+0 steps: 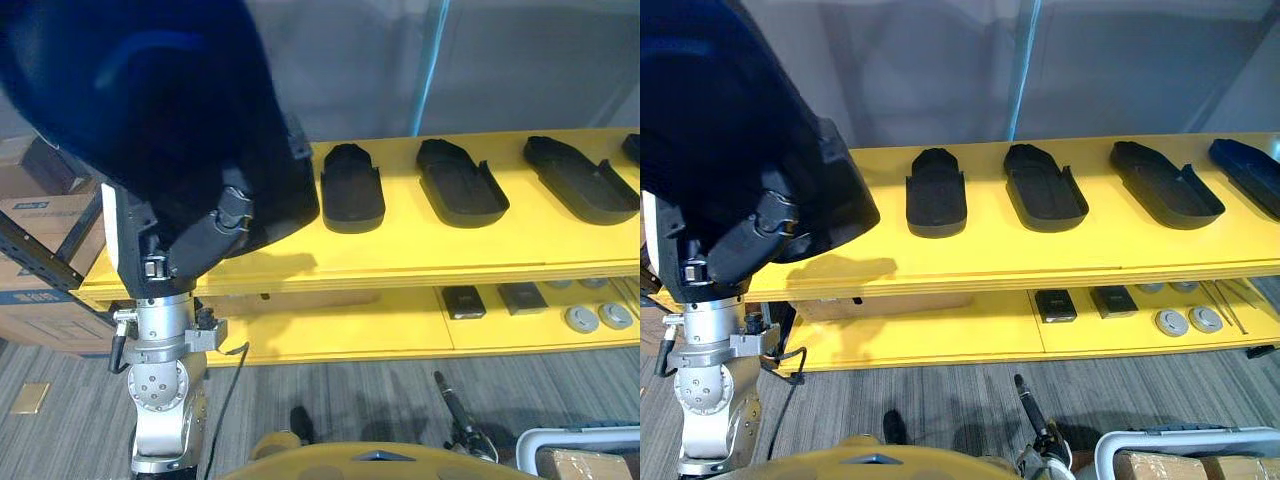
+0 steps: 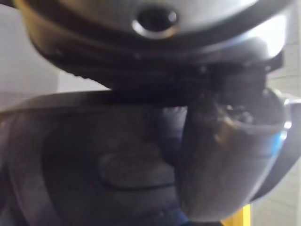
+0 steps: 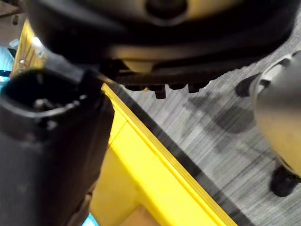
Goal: Walk over and take three plastic housings, then place them on the shelf
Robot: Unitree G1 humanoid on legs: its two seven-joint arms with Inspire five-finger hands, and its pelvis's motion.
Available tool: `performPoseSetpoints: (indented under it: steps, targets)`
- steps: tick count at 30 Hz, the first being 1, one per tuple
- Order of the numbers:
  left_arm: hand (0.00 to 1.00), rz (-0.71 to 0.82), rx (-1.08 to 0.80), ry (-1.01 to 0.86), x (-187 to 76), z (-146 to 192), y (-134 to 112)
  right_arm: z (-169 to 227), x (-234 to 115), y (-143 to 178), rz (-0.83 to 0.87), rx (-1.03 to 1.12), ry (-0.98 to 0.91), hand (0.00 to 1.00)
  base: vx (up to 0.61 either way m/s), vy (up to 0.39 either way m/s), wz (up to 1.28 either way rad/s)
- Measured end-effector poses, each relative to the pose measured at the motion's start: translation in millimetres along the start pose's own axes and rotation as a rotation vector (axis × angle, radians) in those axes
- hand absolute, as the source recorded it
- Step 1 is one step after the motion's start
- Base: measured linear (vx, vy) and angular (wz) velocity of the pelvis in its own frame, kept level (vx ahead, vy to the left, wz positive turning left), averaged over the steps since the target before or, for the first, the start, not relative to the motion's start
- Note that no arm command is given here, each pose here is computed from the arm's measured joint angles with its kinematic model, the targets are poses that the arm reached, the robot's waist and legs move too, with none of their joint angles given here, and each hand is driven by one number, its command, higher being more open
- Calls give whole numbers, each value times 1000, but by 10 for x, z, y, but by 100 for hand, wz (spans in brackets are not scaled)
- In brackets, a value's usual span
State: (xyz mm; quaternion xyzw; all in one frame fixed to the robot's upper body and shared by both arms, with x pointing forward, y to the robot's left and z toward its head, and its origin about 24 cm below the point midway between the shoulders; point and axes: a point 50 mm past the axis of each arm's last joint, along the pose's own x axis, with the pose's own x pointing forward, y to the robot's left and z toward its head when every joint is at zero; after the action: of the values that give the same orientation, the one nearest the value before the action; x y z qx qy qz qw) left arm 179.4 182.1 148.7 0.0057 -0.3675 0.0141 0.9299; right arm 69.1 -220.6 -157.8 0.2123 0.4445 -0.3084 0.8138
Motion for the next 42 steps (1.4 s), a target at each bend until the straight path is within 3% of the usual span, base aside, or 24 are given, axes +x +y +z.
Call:
performPoseSetpoints:
  steps: [12, 19, 24, 29, 32, 37, 42]
  targets:
    - [0, -32, -139, 246, -132, -380, -123, -51, 3, 122, 51, -103, 28, 100, 31, 16, -13]
    - [0, -25, -176, 391, -291, -630, -248, 47, 25, -158, -115, -237, 35, 100, 8, 68, -3]
    - [0, -28, -150, 352, -243, -602, -241, 335, 29, -507, -248, -325, -26, 100, 26, 354, -23]
    - [0, -112, -121, 298, -52, -577, -210, 35, 27, -231, -218, -334, 76, 100, -42, 502, 27]
    - [0, -188, -70, 327, -44, -586, -125, -85, -9, -255, -248, -310, 115, 100, -93, 439, -14]
    - [0, -148, -103, 266, 104, -508, -11, -283, -77, -246, -249, -294, 162, 100, 32, 153, 21]
    - [0, -92, -132, 356, 112, -598, -25, -255, -64, -259, -166, -359, 152, 100, 43, 89, 36]
